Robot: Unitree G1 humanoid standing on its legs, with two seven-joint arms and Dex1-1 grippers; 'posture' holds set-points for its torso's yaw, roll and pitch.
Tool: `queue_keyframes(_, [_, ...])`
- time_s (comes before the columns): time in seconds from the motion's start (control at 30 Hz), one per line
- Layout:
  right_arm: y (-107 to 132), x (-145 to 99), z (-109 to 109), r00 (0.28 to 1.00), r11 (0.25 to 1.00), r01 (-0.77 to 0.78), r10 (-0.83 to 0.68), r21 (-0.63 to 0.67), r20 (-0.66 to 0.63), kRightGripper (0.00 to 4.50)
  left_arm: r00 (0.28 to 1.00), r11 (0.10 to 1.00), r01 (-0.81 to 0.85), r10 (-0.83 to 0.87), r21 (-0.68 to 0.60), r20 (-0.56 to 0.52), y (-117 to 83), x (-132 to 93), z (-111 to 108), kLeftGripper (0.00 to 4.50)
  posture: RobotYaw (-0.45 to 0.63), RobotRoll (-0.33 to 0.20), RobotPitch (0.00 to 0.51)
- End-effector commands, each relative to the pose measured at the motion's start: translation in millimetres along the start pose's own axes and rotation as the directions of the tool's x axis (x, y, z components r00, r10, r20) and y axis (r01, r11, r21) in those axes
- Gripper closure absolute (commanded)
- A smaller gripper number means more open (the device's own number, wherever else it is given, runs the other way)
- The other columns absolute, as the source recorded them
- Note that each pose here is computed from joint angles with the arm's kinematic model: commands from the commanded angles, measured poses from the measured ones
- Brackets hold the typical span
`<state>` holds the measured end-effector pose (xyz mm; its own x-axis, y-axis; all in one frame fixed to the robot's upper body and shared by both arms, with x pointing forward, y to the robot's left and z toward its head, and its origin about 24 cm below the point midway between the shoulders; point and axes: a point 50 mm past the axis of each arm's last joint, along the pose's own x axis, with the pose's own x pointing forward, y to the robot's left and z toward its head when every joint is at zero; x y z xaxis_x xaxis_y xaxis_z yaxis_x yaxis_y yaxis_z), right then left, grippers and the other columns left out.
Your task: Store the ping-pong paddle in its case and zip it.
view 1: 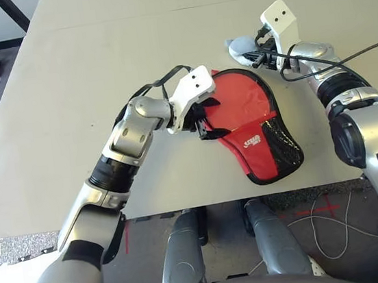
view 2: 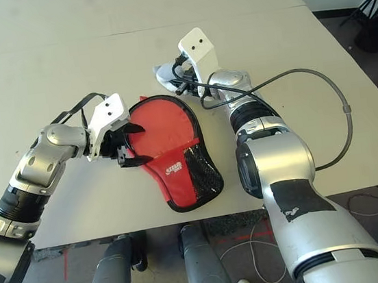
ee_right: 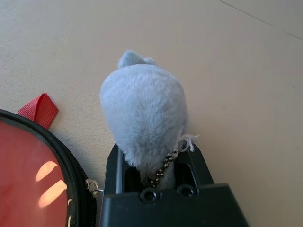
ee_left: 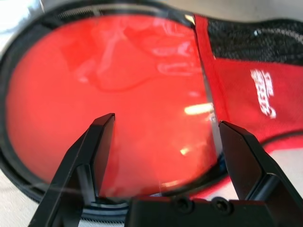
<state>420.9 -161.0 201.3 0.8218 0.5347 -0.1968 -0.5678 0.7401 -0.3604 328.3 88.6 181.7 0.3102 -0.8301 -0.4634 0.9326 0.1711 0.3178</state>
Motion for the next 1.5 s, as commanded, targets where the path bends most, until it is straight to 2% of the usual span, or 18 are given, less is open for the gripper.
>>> queue_keyframes(0.03, [2.7,0.7,-4.8,1.000,1.000,-0.003,0.003,0.026,0.007,3.90,0.998,1.000,0.005,-0.006,-0.022,-0.056,0.4,6.6,-7.4,0.00,-0.05,0.000,0.289])
queue_keyframes(0.23, [2.0,-0.1,-4.2,1.000,1.000,-0.006,0.006,0.027,0.012,3.90,0.986,0.997,-0.015,0.001,-0.079,-0.168,-0.8,13.9,-29.6,0.00,-0.06,0.000,0.286])
queue_keyframes(0.43, [-3.4,-4.0,-2.7,1.000,1.000,0.002,-0.002,0.019,0.016,3.90,0.976,0.992,-0.011,-0.017,-0.127,-0.217,-5.1,17.4,-41.6,0.00,-0.06,0.000,0.286])
queue_keyframes(0.63, [-11.4,-11.4,-3.9,1.000,1.000,0.003,-0.003,0.005,0.010,3.90,0.975,0.987,0.006,-0.041,-0.162,-0.218,-9.0,20.5,-43.0,0.00,-0.06,0.000,0.287])
queue_keyframes(1.03, [-35.8,-43.6,-19.1,0.998,0.999,-0.041,0.040,-0.017,-0.057,3.90,0.971,0.982,0.031,-0.074,-0.187,-0.227,-13.8,24.5,-46.2,0.00,-0.08,0.000,0.290])
queue_keyframes(1.5, [-36.8,-63.4,-33.4,0.970,0.980,-0.201,0.198,-0.008,-0.138,3.90,0.970,0.979,0.058,-0.101,-0.193,-0.222,-15.0,29.6,-44.8,0.00,-0.09,0.000,0.294])
